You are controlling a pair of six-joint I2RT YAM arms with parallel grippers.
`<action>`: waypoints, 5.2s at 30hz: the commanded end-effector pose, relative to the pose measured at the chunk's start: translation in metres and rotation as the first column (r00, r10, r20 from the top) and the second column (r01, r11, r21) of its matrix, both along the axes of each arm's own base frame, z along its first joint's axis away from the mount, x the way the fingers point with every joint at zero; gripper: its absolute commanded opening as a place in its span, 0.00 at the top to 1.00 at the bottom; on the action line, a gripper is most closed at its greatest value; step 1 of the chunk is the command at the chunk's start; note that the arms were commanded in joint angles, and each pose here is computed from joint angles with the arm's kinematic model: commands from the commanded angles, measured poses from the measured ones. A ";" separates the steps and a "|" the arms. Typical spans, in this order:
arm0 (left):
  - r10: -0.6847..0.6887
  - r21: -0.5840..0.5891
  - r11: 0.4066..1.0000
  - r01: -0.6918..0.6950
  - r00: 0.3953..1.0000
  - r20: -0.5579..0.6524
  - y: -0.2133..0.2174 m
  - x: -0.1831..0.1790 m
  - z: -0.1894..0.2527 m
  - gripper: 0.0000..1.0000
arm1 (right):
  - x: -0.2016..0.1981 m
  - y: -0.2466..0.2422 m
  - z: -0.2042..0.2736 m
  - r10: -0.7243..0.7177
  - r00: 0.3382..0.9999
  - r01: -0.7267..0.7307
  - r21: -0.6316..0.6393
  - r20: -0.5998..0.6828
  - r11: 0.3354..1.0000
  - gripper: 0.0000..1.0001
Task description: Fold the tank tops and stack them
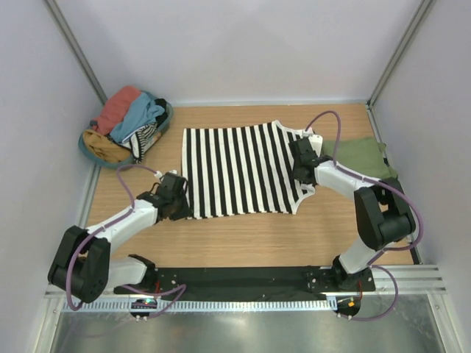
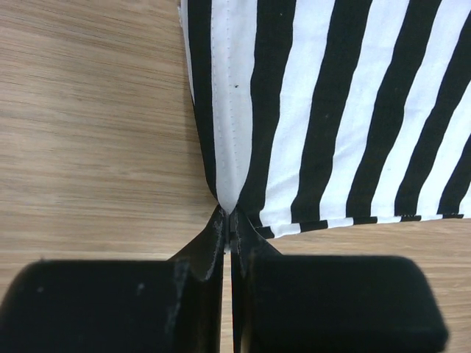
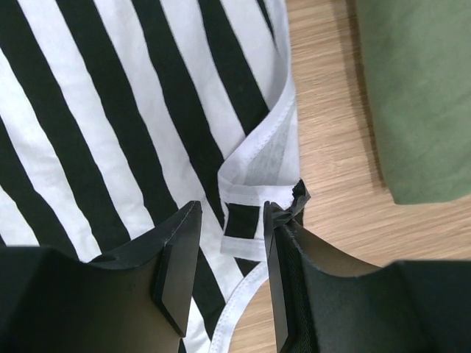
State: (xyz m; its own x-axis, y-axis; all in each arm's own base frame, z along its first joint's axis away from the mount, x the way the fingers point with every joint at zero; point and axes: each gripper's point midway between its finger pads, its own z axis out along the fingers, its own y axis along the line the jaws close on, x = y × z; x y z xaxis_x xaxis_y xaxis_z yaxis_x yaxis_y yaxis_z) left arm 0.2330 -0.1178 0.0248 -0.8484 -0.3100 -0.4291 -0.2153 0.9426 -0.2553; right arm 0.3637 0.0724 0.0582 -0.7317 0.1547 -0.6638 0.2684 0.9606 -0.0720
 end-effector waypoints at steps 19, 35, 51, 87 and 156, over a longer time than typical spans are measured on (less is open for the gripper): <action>0.003 0.030 1.000 -0.005 0.998 0.060 0.005 0.019 0.020 1.00 | -0.001 -0.013 -0.007 -0.066 0.997 0.056 -0.213 -0.041 0.975 0.99; 0.004 -0.001 1.000 -0.004 0.999 0.040 0.001 0.014 0.008 1.00 | -0.031 -0.101 0.016 -0.446 0.887 0.453 -0.035 0.121 0.891 0.18; -0.058 -0.062 0.996 0.059 0.998 0.018 -0.014 0.010 0.007 1.00 | -0.065 -0.010 0.027 -0.090 0.993 0.054 0.396 0.074 0.917 0.44; 0.051 -0.032 0.998 -0.053 0.997 -0.061 -0.001 -0.016 -0.010 0.76 | -0.120 0.055 -0.040 0.120 0.986 -0.066 0.390 -0.116 0.918 0.70; 0.224 0.046 0.973 -0.226 0.974 0.039 0.043 0.206 0.055 0.36 | 0.110 0.067 0.021 0.034 0.999 -0.030 0.264 -0.008 0.964 0.46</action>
